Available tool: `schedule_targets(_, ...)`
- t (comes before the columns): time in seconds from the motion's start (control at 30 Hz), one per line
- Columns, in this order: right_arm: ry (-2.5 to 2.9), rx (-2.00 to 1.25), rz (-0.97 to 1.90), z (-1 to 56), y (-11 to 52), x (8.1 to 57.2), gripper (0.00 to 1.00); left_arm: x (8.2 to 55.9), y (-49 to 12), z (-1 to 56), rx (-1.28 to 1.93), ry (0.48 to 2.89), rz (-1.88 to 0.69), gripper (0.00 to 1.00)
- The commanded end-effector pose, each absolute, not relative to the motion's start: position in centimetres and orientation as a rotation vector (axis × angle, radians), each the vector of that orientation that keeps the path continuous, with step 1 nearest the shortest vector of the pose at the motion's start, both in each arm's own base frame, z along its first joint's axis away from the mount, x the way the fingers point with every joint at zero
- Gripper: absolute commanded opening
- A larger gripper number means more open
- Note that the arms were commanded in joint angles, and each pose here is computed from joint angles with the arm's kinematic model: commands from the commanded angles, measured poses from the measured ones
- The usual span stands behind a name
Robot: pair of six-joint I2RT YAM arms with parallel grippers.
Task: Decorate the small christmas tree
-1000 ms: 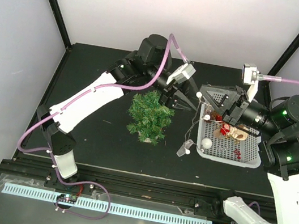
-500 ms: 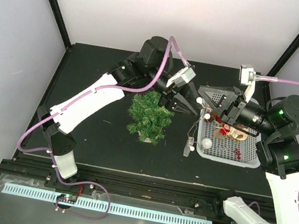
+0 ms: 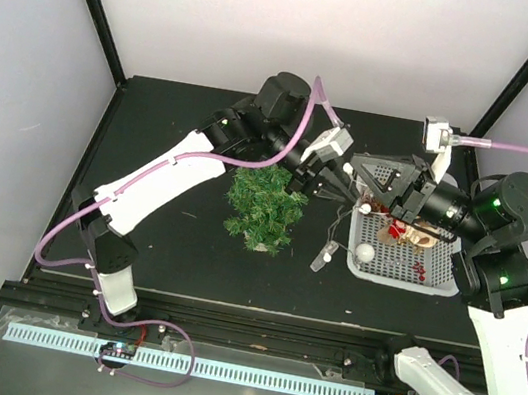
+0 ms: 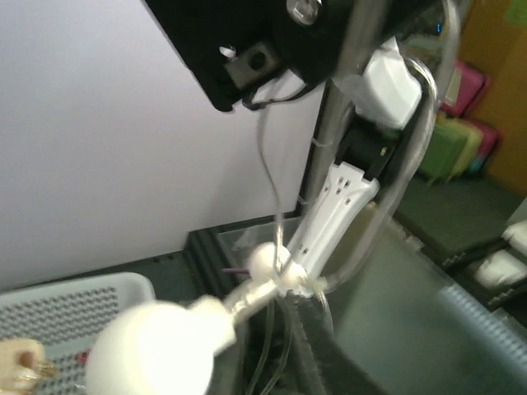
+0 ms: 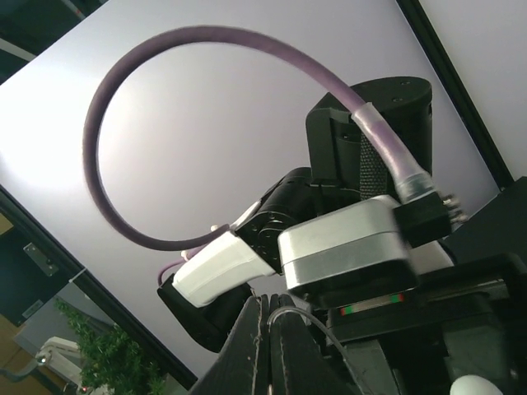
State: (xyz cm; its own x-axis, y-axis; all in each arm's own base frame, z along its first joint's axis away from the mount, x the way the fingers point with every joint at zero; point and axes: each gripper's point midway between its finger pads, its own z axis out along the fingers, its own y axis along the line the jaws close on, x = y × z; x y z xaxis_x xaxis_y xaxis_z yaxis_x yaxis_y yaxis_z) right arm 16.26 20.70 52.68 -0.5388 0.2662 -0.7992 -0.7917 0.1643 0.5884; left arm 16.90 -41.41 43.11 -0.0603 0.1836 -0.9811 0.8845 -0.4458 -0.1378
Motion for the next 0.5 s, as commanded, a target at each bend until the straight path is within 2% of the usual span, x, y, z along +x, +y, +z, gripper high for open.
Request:
schedule_targets(0.0,1.536,-0.553,1.545,53.0,20.8,15.5,0.01,15.5,-41.5,45.4,1.663,1.038,-1.584,0.06)
schedule_targets(0.03,1.537,-0.553,1.543,52.9,20.8,15.5,0.01,15.4,-41.5,45.5,1.665,1.03,-1.581,0.02)
schedule_targets(0.2,1.544,-0.554,1.532,52.7,20.7,15.4,0.01,15.6,-41.5,44.9,1.676,1.059,-1.496,0.02)
schedule_targets(0.4,1.543,-0.589,1.495,52.1,20.5,14.9,0.02,19.2,-40.5,44.4,1.651,1.159,-1.047,0.01)
schedule_targets(0.47,1.54,-0.608,1.489,51.9,20.5,14.5,0.07,20.6,-39.7,44.7,1.64,1.187,-0.888,0.02)
